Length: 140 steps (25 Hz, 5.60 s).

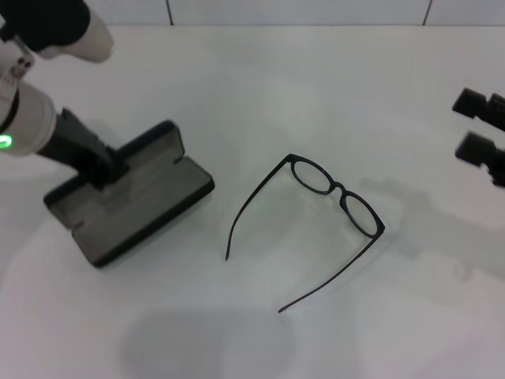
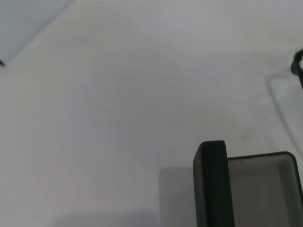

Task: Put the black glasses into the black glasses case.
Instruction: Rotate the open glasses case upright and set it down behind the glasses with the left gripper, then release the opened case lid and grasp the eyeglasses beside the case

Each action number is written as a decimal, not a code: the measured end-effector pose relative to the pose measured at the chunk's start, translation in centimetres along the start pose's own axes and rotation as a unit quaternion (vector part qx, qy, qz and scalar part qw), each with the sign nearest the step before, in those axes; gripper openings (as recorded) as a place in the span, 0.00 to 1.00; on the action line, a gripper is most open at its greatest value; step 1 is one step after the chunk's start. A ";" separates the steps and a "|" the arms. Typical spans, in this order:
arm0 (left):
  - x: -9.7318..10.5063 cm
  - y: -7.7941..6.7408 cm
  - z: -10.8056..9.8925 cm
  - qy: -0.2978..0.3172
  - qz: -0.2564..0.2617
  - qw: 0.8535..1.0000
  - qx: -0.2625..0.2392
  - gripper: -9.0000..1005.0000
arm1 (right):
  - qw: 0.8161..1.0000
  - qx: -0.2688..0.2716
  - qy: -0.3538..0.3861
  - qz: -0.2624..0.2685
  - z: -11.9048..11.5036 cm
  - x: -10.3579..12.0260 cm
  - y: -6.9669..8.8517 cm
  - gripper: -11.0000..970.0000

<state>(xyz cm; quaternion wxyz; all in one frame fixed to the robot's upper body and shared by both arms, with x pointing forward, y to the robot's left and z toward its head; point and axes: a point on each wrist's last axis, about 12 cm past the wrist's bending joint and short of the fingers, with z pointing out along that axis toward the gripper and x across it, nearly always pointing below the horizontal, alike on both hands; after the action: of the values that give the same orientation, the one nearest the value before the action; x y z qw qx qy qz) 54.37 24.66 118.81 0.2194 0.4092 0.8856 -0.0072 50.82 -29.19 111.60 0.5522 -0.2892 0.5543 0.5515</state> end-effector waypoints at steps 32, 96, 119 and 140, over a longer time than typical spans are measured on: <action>-11.5 -6.0 7.8 -0.107 0.323 0.939 -0.040 0.21 | 0.985 -0.152 0.072 0.037 1.4 1.4 2.8 0.87; 1.5 -5.1 -0.6 -0.370 0.017 0.925 0.088 0.45 | 0.792 0.109 0.600 0.000 19.8 -5.3 -5.6 0.21; 10.8 -3.6 1.1 -0.518 -0.037 0.818 0.247 0.44 | 0.780 0.125 0.612 0.041 20.5 -2.3 -6.4 0.42; 13.1 -4.9 3.4 -0.529 -0.065 0.806 0.258 0.40 | 0.782 0.133 0.608 0.033 20.9 -0.7 -6.8 0.31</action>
<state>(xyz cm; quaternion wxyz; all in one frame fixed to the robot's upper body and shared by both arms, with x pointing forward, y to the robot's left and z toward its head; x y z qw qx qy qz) 44.66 30.21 109.75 0.5394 0.3247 0.6225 -0.4648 63.41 -11.51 114.86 0.1148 -0.4700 0.8520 0.2002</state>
